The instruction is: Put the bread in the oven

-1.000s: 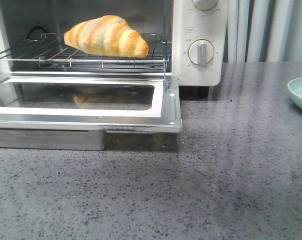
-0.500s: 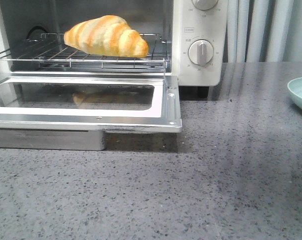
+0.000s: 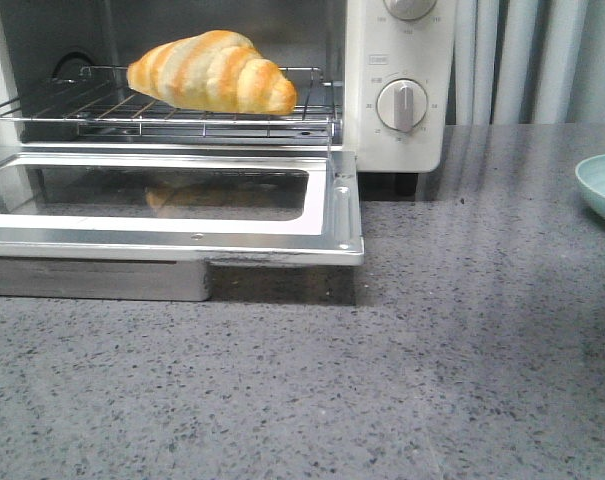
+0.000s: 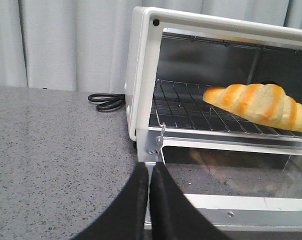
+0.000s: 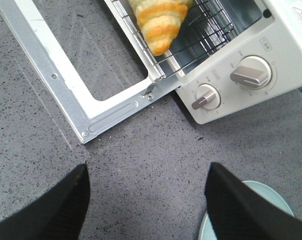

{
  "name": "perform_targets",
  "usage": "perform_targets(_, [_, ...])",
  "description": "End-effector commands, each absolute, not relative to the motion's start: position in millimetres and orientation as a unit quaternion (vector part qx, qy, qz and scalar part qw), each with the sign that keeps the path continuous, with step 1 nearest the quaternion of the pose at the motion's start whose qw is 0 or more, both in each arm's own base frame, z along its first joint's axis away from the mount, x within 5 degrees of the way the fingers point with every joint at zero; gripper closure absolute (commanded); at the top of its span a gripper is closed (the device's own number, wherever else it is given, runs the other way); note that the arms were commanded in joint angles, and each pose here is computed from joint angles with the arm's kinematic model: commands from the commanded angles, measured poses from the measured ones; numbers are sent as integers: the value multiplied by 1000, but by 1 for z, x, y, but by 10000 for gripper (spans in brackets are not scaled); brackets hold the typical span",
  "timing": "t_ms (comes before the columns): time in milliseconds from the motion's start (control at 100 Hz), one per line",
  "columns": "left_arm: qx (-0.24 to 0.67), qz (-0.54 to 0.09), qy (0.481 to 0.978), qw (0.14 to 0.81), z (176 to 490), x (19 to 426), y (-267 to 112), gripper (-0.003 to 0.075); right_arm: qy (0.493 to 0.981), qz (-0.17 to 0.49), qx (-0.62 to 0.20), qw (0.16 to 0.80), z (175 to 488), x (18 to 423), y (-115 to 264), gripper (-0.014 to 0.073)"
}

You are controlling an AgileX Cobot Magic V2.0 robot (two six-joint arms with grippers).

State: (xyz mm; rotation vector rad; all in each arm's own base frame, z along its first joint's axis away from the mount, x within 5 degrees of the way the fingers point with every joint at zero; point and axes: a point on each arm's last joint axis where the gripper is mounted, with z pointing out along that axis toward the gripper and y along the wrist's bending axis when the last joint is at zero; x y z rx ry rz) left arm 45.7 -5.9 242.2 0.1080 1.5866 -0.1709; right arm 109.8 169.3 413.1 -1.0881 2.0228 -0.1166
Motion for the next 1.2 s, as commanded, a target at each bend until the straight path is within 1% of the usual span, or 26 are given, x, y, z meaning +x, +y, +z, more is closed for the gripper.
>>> perform_targets(0, [45, -90, 665, 740, 259, 41, -6, 741, 801, -66, -413, 429, 424, 112, 158, 151])
perform_targets(90, [45, -90, 665, 740, 259, 41, -6, 741, 797, -60, -414, 436, 425, 112, 160, 151])
perform_targets(270, [45, -90, 665, 740, 259, 41, -6, 741, 788, -76, -412, 452, 428, 115, 158, 153])
perform_targets(370, [45, -90, 665, 740, 259, 41, -6, 741, 781, -78, -398, 475, 432, 118, 159, 206])
perform_targets(440, [45, -90, 665, 740, 259, 41, -6, 741, 780, -78, -395, 480, 434, 118, 157, 299])
perform_targets(630, [45, -90, 665, 740, 259, 41, -6, 741, 770, -63, -387, 503, 441, 113, 143, 644])
perform_targets(660, [45, -90, 665, 740, 259, 41, -6, 741, 767, -65, -384, 509, 442, 113, 139, 671])
perform_targets(780, [45, -90, 665, 740, 259, 41, -6, 741, 761, -78, -358, 534, 439, 111, 122, 664])
perform_targets(860, [45, -90, 665, 740, 259, 41, -6, 741, 773, -75, -322, 542, 432, 111, 108, 664])
perform_targets(960, [45, -90, 665, 740, 259, 41, -6, 741, 781, -68, -292, 548, 416, 110, 87, 664])
perform_targets(1080, [45, -90, 665, 740, 259, 41, -6, 741, 772, -47, -278, 570, 399, 104, 63, 664])
perform_targets(1190, [45, -90, 665, 740, 259, 41, -6, 741, 774, -23, -260, 577, 378, 96, 45, 664])
